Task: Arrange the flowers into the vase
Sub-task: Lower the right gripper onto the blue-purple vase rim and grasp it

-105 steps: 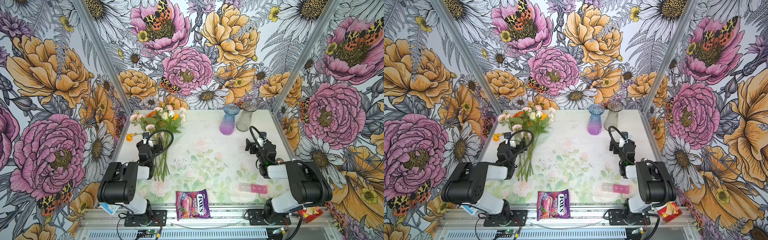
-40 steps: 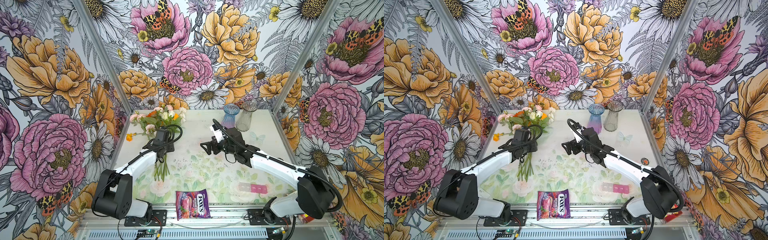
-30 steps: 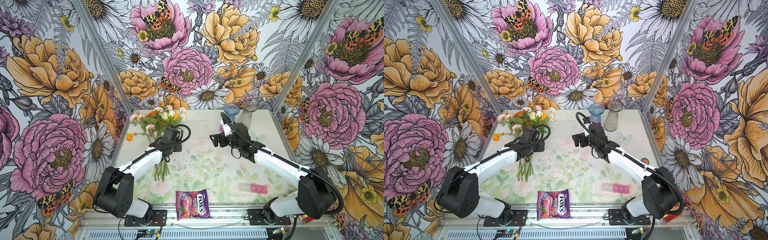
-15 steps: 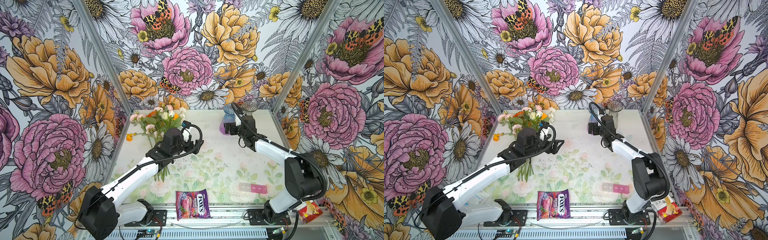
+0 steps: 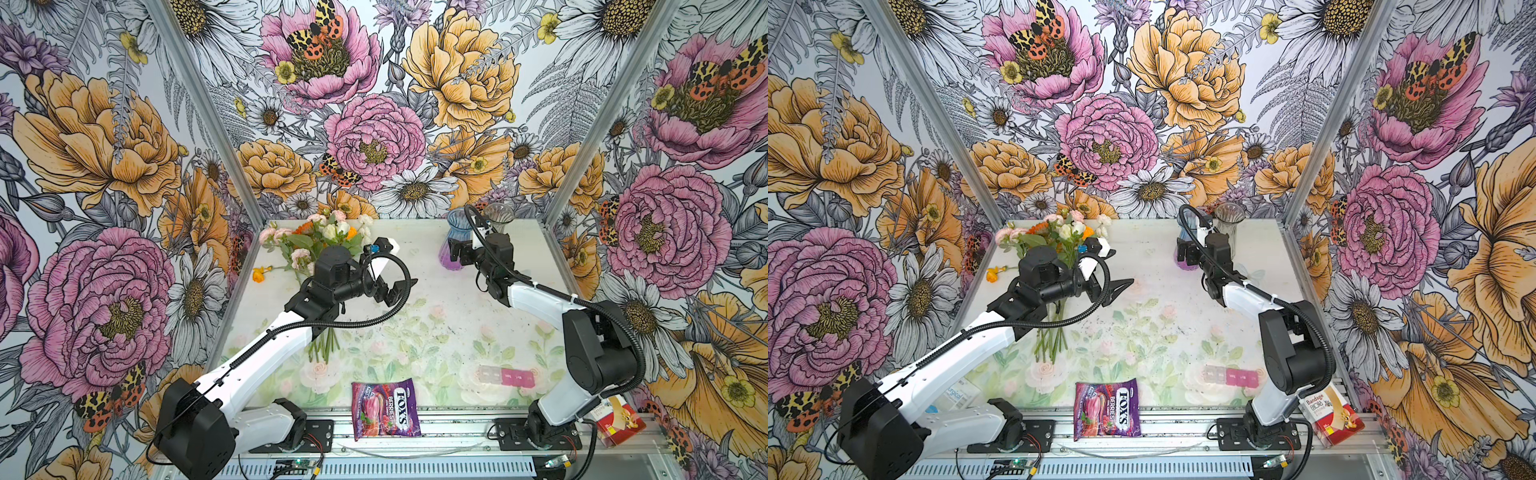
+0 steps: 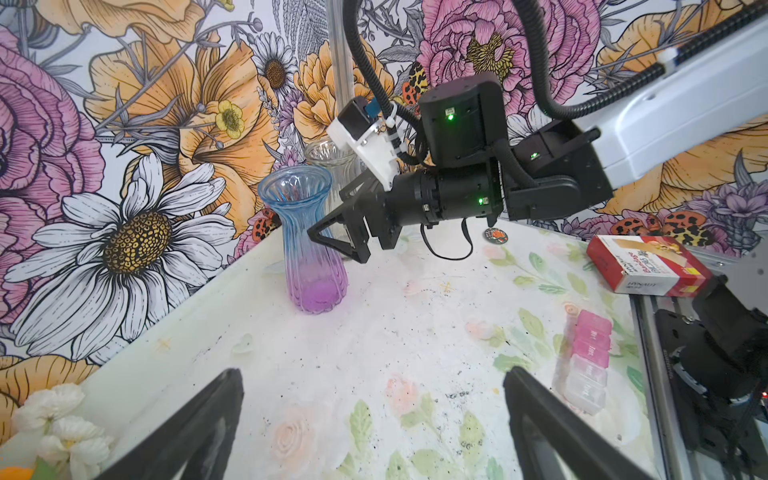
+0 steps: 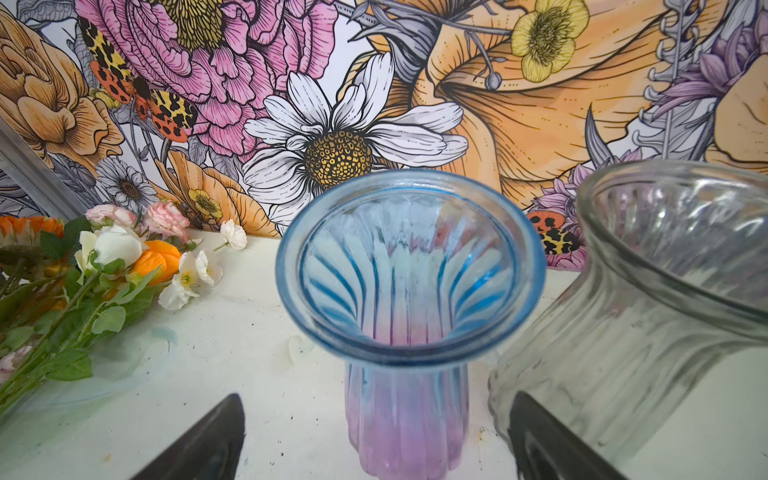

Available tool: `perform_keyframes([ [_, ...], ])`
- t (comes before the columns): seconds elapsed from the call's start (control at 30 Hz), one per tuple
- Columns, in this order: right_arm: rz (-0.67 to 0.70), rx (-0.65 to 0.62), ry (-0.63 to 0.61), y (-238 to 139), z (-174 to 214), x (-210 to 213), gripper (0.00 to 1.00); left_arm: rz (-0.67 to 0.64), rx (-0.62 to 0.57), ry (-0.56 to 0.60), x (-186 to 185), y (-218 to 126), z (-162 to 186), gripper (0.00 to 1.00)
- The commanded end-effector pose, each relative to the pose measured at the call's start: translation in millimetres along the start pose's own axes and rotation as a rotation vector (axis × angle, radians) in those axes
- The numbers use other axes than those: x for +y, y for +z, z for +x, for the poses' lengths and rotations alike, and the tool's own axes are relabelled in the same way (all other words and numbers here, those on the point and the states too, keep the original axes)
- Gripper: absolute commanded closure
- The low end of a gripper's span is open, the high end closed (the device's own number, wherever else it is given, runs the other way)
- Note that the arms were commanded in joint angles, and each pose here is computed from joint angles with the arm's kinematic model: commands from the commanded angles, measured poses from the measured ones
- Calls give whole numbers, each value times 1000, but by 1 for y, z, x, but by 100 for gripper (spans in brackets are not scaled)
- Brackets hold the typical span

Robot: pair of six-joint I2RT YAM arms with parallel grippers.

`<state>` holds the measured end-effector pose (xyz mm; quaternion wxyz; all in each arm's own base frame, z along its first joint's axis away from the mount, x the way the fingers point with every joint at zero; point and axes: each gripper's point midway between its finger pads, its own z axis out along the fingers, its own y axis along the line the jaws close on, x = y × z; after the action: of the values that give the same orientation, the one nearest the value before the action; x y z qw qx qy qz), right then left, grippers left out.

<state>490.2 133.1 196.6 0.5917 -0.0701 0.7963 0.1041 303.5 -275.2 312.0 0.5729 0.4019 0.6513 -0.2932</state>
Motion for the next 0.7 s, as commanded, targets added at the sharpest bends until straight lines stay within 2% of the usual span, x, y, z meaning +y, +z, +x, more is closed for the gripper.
perform_keyframes([
  [0.0,23,-80,-11,5,-7,-7,1,41,-53,63,1,3,-5,1],
  [0.2,23,-104,-13,15,-4,-8,1,77,-78,49,-5,6,2,1],
  [0.37,24,-107,-10,26,2,-9,0,22,-81,40,3,6,5,1],
  [0.67,48,-130,-29,35,10,-14,0,40,-96,-4,3,11,2,1],
])
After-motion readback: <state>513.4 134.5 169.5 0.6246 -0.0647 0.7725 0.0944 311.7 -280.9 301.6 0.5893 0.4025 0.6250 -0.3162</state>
